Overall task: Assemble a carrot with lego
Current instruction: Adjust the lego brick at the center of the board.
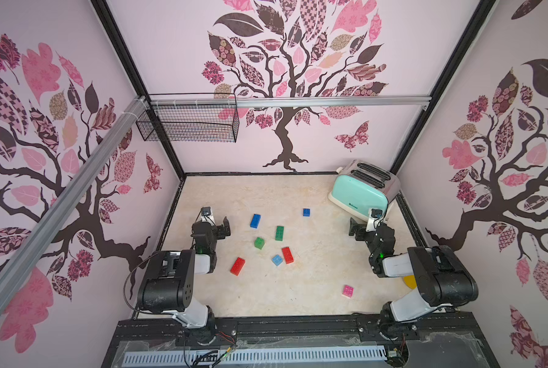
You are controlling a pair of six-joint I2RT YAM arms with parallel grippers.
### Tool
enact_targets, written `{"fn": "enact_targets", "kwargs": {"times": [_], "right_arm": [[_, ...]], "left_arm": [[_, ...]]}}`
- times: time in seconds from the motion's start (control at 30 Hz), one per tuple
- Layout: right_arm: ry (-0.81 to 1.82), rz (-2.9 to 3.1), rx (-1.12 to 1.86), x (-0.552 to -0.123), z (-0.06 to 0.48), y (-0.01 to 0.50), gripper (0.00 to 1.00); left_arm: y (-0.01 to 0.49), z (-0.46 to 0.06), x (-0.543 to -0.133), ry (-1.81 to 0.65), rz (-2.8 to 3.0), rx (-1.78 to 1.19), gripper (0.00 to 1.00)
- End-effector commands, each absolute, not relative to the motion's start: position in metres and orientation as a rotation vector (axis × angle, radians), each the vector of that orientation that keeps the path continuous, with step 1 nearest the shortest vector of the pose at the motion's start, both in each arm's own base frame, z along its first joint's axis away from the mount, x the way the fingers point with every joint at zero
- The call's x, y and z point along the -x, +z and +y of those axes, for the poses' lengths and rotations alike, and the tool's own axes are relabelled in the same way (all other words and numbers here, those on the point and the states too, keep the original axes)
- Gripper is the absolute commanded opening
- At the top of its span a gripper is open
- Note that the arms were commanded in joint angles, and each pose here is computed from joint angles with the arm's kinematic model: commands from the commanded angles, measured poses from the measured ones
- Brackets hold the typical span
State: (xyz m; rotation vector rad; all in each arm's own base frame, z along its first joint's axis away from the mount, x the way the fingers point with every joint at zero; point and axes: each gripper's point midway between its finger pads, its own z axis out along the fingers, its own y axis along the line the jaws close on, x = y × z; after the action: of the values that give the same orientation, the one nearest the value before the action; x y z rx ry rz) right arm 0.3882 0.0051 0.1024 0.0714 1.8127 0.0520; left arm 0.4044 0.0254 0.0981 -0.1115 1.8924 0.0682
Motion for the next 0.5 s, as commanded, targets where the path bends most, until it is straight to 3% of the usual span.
{"fn": "enact_targets", "kwargs": {"times": [0.0,0.47], "right_arm": [[0.052,1.798,-0.092,-0.3878,0.0025,0.1083,0.99],[0.052,1.798,-0.094,-0.3879,0.0022,0.1080,1.00]], "left_arm": [[0.1016,0.0241,-0.4031,0.055,1.868,0.106,0.98],[0.1006,0.0236,-0.4029,0.049,1.871,0.104,0.98]]}}
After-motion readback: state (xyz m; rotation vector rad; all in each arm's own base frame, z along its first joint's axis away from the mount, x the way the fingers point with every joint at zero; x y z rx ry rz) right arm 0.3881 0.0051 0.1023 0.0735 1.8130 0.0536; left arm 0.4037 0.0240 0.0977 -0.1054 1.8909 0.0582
